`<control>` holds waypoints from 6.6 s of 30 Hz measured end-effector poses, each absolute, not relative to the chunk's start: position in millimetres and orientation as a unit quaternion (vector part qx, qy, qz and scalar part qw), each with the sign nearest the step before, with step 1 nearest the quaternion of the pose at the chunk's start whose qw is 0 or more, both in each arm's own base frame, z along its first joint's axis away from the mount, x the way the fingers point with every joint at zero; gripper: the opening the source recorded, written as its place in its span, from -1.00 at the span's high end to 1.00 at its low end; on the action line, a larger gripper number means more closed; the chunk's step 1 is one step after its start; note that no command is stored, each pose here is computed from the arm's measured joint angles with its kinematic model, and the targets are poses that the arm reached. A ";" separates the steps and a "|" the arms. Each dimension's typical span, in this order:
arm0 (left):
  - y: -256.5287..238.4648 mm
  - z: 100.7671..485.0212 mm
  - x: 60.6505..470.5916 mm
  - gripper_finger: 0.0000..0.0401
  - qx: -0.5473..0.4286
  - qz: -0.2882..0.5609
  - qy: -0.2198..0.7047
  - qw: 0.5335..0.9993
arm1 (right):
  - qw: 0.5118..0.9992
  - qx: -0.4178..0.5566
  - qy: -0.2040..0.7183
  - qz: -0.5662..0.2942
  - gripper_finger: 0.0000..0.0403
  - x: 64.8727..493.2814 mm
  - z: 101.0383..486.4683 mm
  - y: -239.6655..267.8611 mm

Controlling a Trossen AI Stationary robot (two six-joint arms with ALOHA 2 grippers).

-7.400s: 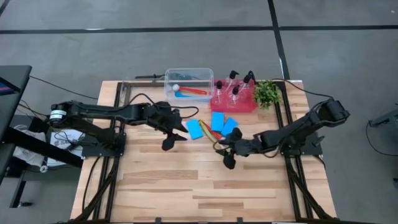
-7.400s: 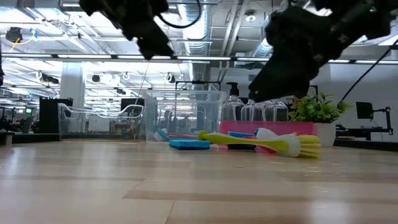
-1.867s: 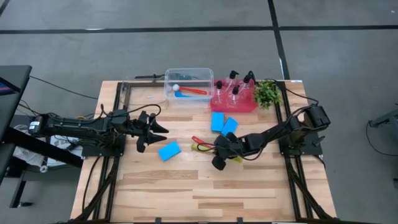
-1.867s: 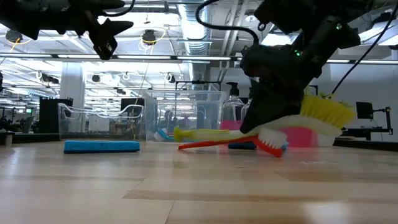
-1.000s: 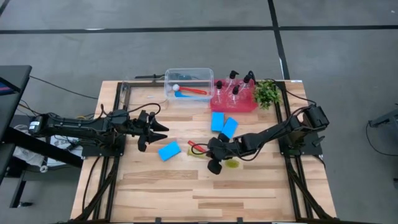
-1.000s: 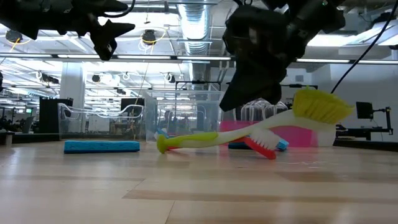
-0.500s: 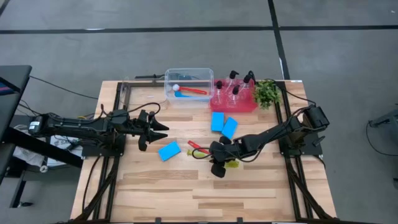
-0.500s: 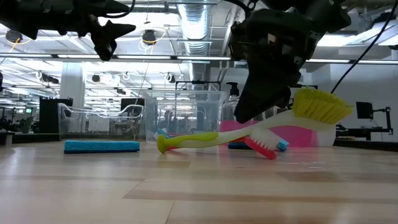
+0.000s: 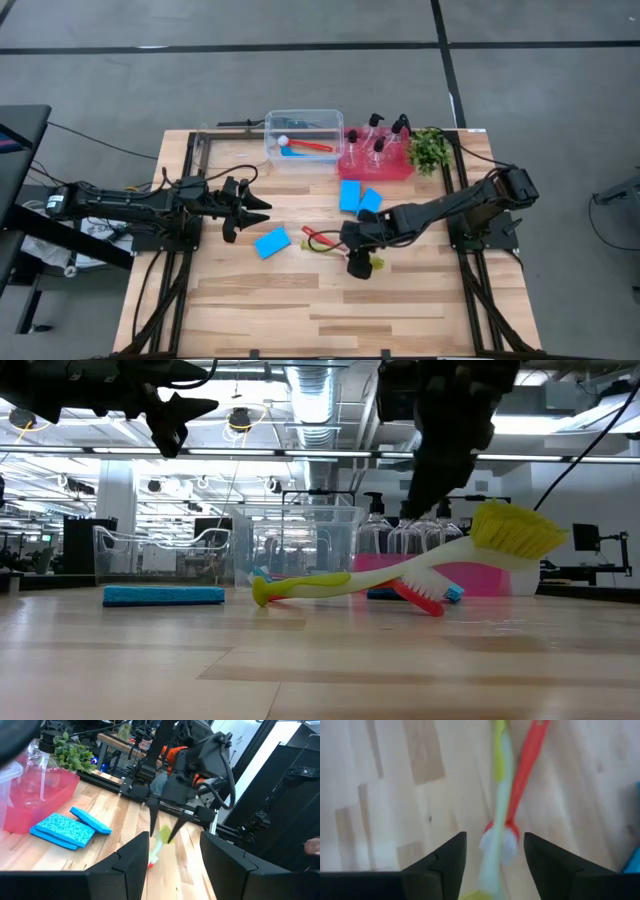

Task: Pick & Place Kitchen Sink Supplies
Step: Put the yellow toilet brush into the white bin

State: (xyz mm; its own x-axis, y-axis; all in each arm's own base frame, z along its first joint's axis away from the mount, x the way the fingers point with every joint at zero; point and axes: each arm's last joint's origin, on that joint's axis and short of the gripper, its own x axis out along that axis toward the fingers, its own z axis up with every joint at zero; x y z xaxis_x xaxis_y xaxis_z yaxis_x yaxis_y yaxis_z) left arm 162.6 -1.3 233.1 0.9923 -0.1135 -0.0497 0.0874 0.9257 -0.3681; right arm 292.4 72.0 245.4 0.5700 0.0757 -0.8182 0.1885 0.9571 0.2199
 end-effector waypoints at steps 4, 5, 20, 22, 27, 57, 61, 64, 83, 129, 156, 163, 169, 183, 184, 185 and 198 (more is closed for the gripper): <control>-1.2 233.1 162.6 0.11 -0.186 -0.051 0.035 0.981 | 0.864 0.139 0.484 -0.021 -0.03 289.8 241.1 77.0; -1.2 233.1 162.6 0.11 -0.186 -0.051 0.035 0.981 | 0.861 0.136 0.489 -0.021 -0.05 288.6 240.3 77.9; -1.2 233.1 162.6 0.11 -0.186 -0.051 0.035 0.981 | 0.836 0.130 0.533 -0.009 -0.12 295.5 218.8 81.0; -1.2 233.1 162.6 0.11 -0.186 -0.051 0.035 0.981 | 0.828 0.129 0.546 -0.007 -0.12 298.4 210.9 82.2; -1.3 233.1 162.6 0.11 -0.188 -0.051 0.035 0.980 | 0.817 0.124 0.564 -0.007 -0.10 302.9 197.8 83.8; -1.3 233.1 162.6 0.11 -0.187 -0.051 0.035 0.980 | 0.802 0.151 0.578 -0.001 0.68 308.1 229.2 86.7; -1.3 233.1 162.6 0.11 -0.188 -0.051 0.035 0.980 | 0.817 0.146 0.558 -0.004 0.68 314.0 245.4 87.5; -1.3 233.2 162.6 0.11 -0.199 -0.051 0.035 0.978 | 0.831 0.140 0.538 -0.015 0.66 318.7 257.3 87.5; -2.3 248.1 162.1 0.06 -0.153 -0.082 -0.040 0.984 | 0.889 0.112 0.441 -0.052 0.66 338.6 311.5 69.4; 4.1 241.8 172.2 0.07 -0.263 0.022 -0.047 0.963 | 0.943 0.116 0.292 -0.109 0.65 358.9 351.3 49.8; 7.6 263.2 167.6 0.07 -0.283 0.050 -0.173 0.942 | 0.957 0.111 0.249 -0.100 0.65 364.7 358.6 46.1; 7.7 263.1 167.6 0.10 -0.282 0.050 -0.172 0.943 | 0.958 0.111 0.244 -0.101 0.65 365.4 359.4 44.4; 6.7 263.2 167.7 0.39 -0.281 0.035 -0.168 0.944 | 0.958 0.111 0.244 -0.101 0.65 365.4 359.2 44.4; 5.6 263.9 167.7 0.60 -0.274 0.013 -0.166 0.947 | 0.958 0.115 0.246 -0.092 0.64 365.5 359.2 45.1; 5.6 263.9 167.7 0.60 -0.274 0.013 -0.166 0.947 | 0.958 0.115 0.246 -0.091 0.63 365.5 359.2 45.2; 5.6 263.9 167.7 0.61 -0.274 0.013 -0.166 0.947 | 0.958 0.114 0.247 -0.090 0.62 365.5 359.2 45.2; 5.1 264.2 167.8 0.62 -0.265 0.010 -0.166 0.950 | 0.962 0.083 0.249 -0.080 0.05 365.6 359.3 45.1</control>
State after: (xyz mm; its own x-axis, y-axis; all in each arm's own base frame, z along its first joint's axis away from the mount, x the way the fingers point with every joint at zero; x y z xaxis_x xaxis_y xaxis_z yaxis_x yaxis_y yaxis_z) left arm 167.8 5.1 264.2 0.9446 0.1066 0.3106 0.0696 0.8592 -0.5069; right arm 365.6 45.1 359.3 0.8631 -0.1117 -0.4925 0.1948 0.9734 0.1206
